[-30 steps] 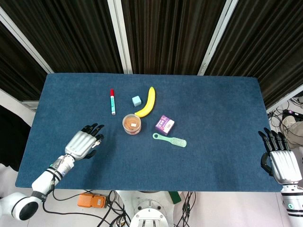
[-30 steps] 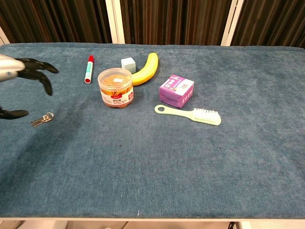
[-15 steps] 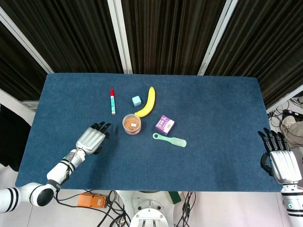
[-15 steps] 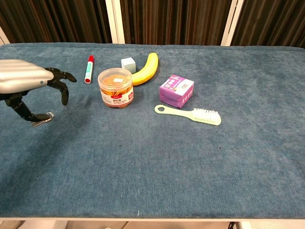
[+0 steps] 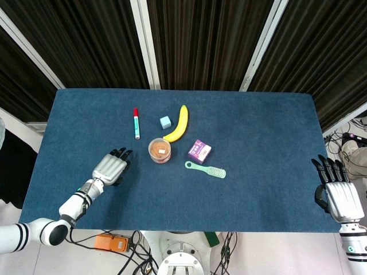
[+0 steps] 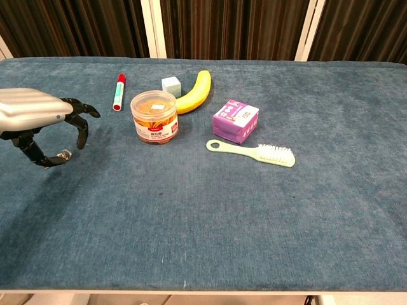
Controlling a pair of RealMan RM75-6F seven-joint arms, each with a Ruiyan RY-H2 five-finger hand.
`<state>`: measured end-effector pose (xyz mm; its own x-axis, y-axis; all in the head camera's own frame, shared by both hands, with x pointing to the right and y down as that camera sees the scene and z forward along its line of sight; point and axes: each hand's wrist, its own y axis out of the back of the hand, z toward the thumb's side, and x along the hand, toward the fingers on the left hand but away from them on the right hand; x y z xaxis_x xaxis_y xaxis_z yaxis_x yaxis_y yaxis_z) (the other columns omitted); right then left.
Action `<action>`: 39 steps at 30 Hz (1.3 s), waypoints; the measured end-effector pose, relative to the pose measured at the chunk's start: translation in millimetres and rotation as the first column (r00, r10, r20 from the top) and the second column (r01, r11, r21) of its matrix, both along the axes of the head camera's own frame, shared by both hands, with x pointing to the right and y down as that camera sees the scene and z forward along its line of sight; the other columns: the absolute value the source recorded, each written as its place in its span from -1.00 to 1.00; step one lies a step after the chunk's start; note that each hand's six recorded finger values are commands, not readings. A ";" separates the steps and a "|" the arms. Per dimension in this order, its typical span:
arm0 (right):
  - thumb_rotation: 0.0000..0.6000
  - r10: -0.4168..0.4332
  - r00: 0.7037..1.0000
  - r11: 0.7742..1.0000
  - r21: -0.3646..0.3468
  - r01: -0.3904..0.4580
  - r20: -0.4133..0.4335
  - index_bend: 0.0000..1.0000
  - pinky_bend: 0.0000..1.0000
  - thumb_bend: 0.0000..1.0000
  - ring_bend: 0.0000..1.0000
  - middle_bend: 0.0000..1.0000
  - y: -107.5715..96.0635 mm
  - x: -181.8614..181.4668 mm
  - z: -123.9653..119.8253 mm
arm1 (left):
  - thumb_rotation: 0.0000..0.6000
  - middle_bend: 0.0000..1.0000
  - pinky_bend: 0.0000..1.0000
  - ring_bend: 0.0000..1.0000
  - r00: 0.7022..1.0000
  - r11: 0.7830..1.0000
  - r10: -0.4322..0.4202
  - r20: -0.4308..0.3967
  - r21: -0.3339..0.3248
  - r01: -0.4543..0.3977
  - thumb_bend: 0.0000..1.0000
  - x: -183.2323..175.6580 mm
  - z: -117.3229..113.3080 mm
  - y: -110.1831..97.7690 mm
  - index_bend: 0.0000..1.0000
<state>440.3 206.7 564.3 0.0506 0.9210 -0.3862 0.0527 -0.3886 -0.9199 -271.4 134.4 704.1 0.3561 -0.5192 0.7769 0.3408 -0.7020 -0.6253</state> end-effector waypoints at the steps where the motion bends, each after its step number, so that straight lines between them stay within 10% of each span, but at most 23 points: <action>1: 1.00 0.000 1.000 1.000 0.001 0.000 0.000 -0.74 -1.00 1.00 -0.91 -0.88 -0.1 0.0 -0.1 | 1.00 -0.87 -0.66 -1.00 1.000 1.000 0.000 0.000 -0.001 0.000 -0.40 0.0 0.8 0.1 -0.16; 39: 1.00 0.006 1.000 1.000 -0.008 -0.006 0.007 -0.74 -1.00 1.00 -0.91 -0.88 -0.8 -0.4 1.8 | 1.00 -0.77 -0.63 -1.00 0.999 1.000 -0.015 0.042 -0.015 0.015 -0.25 -11.7 17.3 -5.4 0.01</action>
<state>439.9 205.9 566.1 0.0480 0.9182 -0.3932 0.0616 -0.3956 -0.9163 -283.0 129.0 721.3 0.3156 -0.5124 0.7987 0.3558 -0.7164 -0.6002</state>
